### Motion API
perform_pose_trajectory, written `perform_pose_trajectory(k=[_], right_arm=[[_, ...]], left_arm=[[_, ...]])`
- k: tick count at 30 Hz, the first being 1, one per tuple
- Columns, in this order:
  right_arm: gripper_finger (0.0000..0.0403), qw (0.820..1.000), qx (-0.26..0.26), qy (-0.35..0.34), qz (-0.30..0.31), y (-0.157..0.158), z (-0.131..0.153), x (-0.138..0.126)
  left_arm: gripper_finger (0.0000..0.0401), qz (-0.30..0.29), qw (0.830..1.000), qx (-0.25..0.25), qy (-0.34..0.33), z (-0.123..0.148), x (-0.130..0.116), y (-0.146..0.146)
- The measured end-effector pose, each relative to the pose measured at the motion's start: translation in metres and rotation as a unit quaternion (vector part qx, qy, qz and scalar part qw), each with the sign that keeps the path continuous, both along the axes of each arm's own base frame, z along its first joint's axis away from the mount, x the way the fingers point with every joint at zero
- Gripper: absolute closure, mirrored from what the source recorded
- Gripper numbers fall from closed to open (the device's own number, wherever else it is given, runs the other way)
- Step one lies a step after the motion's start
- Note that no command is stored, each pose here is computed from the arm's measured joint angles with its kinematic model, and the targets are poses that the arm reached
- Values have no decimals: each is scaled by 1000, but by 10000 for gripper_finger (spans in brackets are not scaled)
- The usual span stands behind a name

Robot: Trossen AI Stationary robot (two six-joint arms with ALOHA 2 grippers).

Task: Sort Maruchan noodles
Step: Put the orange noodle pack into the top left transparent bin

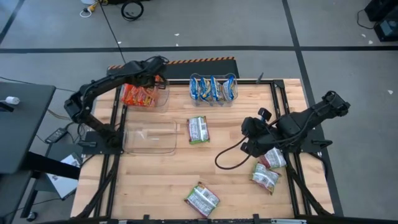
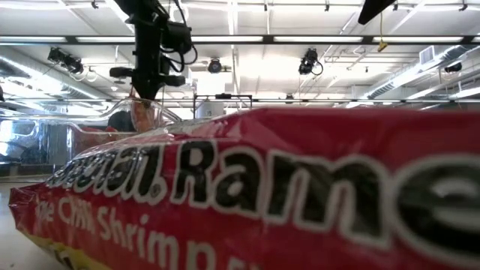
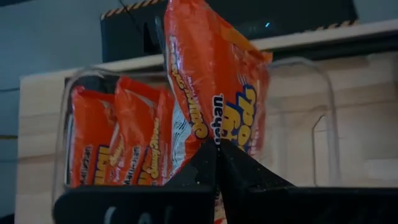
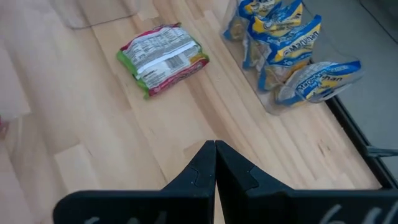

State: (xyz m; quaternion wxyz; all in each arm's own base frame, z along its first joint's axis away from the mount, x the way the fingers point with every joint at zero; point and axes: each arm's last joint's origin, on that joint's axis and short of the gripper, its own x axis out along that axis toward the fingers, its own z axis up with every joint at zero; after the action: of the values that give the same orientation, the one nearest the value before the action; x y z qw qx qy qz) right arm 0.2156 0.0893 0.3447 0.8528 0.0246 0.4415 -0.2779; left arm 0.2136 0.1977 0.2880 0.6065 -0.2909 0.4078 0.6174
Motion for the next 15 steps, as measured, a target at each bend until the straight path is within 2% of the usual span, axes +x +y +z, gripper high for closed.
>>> perform_pose_trajectory(k=[9, 15], right_arm=[[391, 1000, 7, -5, 18, 12, 0, -5], [391, 1000, 7, -4, 22, 13, 0, -6]], left_arm=[[391, 9, 998, -60, 4, -26, 12, 8], [390, 3, 998, -67, 2, -29, 19, 2]])
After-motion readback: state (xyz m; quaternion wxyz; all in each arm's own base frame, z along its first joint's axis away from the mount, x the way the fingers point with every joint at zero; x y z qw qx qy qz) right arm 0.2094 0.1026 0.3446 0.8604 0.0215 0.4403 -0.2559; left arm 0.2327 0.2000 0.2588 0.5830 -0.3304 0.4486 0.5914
